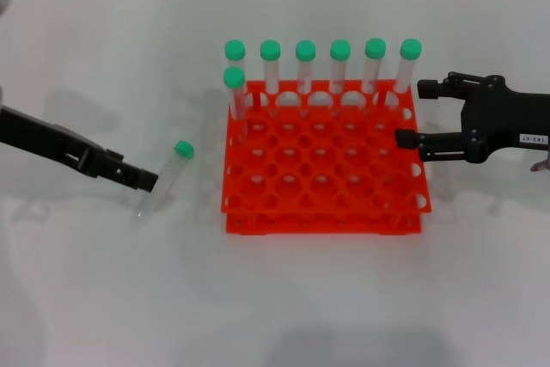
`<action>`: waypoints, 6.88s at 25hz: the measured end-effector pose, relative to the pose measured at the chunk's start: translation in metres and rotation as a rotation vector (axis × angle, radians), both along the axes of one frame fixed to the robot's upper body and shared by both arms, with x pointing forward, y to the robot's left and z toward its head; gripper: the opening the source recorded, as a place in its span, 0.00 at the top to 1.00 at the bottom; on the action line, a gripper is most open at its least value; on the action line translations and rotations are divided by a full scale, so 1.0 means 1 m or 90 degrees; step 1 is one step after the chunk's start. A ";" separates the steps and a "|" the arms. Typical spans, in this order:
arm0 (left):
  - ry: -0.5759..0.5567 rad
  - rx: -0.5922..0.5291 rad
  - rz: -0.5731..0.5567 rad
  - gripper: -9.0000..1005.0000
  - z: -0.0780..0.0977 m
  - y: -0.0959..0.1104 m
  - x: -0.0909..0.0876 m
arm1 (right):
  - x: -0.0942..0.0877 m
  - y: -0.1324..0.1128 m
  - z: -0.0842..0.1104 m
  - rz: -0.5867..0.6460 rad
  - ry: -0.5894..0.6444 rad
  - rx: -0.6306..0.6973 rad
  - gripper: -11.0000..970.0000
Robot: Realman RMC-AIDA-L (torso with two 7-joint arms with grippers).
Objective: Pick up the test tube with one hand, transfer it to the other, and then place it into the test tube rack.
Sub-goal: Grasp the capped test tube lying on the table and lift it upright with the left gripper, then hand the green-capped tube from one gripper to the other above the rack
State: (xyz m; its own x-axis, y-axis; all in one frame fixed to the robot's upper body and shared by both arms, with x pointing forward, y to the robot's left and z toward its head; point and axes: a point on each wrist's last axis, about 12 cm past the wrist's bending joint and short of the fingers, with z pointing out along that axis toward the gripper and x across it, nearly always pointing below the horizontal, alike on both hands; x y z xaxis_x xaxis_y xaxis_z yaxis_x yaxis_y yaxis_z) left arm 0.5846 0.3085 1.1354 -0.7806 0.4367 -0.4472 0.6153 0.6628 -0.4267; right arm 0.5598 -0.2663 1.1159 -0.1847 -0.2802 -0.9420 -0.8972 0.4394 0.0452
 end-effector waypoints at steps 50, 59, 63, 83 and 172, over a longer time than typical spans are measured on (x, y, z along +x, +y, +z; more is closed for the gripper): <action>0.079 0.138 -0.048 0.28 -0.010 -0.042 0.016 | -0.004 -0.004 -0.002 -0.006 -0.001 0.007 0.12; 0.085 0.148 -0.051 0.39 -0.013 -0.043 0.017 | -0.007 -0.005 -0.005 -0.006 -0.004 0.022 0.13; 0.089 0.152 -0.056 0.46 -0.015 -0.045 0.016 | -0.007 -0.005 -0.005 -0.005 -0.003 0.022 0.16; 0.076 0.178 -0.048 0.45 -0.019 -0.042 0.019 | -0.007 -0.005 -0.005 -0.004 0.000 0.023 0.21; -0.440 -0.342 -0.089 0.79 0.011 -0.100 0.033 | -0.002 -0.017 0.005 -0.043 -0.077 0.064 0.22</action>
State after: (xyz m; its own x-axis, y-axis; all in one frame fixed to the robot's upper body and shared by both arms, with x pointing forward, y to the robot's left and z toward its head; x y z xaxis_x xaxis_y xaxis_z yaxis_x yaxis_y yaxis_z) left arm 0.6174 0.2084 1.1466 -0.2155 0.1039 -0.9710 0.9111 0.3791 -0.1617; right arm 0.5580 -0.2831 1.1208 -0.0832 -0.1745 -0.9811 -0.8675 0.4972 -0.0149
